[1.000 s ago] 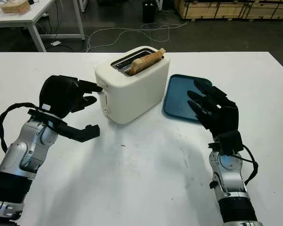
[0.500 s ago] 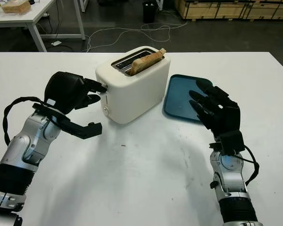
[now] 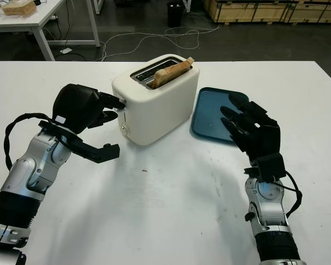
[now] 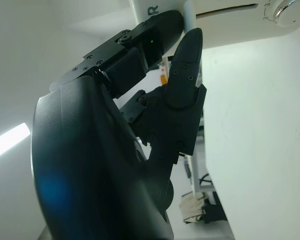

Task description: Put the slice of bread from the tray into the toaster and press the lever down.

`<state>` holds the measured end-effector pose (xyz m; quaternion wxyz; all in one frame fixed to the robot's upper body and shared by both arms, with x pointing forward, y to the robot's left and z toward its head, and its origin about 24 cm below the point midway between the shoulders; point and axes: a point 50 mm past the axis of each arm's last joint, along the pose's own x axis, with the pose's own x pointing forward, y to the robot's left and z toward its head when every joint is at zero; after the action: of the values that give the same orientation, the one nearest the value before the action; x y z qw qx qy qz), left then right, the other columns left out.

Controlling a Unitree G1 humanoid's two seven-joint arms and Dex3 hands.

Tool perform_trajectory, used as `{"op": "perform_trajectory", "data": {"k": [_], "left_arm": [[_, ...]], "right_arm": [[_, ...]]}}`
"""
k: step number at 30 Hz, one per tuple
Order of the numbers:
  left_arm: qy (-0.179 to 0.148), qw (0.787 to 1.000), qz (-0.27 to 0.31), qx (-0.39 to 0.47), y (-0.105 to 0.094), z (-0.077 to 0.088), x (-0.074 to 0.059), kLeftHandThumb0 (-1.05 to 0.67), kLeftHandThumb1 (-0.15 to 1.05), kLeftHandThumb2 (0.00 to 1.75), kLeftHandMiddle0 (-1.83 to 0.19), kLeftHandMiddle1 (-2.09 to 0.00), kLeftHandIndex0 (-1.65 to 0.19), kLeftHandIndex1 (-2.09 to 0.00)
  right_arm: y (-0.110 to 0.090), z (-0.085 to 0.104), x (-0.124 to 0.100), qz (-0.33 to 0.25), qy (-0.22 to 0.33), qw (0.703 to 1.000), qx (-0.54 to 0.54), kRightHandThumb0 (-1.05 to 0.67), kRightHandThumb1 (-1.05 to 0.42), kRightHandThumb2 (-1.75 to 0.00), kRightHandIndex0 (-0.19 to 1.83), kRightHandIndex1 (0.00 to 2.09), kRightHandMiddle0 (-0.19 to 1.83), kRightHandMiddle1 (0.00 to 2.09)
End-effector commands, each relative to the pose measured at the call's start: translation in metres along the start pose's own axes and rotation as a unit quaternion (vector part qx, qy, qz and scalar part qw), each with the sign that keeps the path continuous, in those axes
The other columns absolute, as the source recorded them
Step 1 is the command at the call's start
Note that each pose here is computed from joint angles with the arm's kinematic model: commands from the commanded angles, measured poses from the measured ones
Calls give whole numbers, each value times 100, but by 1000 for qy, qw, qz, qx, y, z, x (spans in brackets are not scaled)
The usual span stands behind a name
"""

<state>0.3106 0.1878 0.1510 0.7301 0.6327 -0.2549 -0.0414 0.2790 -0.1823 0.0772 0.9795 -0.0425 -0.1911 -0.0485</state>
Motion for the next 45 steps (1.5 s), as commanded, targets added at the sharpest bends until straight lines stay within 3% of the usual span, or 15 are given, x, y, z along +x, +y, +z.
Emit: {"op": "perform_trajectory", "data": {"k": [1, 20, 25, 45], "left_arm": [[-6, 1000, -5, 15, 1, 0, 2, -43, 91, 0, -99, -61, -112, -2], [1, 1000, -5, 21, -1, -4, 3, -42, 92, 0, -97, -69, -112, -1], [2, 1000, -2, 20, -1, -5, 3, -41, 91, 0, -92, -80, -113, -1], [24, 999, -14, 36, -3, -12, 4, -42, 91, 0, -96, -62, -110, -1]], "right_arm": [[-1, 1, -1, -2, -3, 1000, 7, -55, -86, 0, 89, 0, 82, 0], [-1, 1, -2, 3, -8, 1000, 6, -55, -86, 0, 89, 0, 82, 0], [-1, 1, -2, 2, -6, 1000, 7, -55, -86, 0, 89, 0, 83, 0], [0, 1, -3, 9, -9, 1000, 15, -52, -85, 0, 90, 1, 83, 0]]}}
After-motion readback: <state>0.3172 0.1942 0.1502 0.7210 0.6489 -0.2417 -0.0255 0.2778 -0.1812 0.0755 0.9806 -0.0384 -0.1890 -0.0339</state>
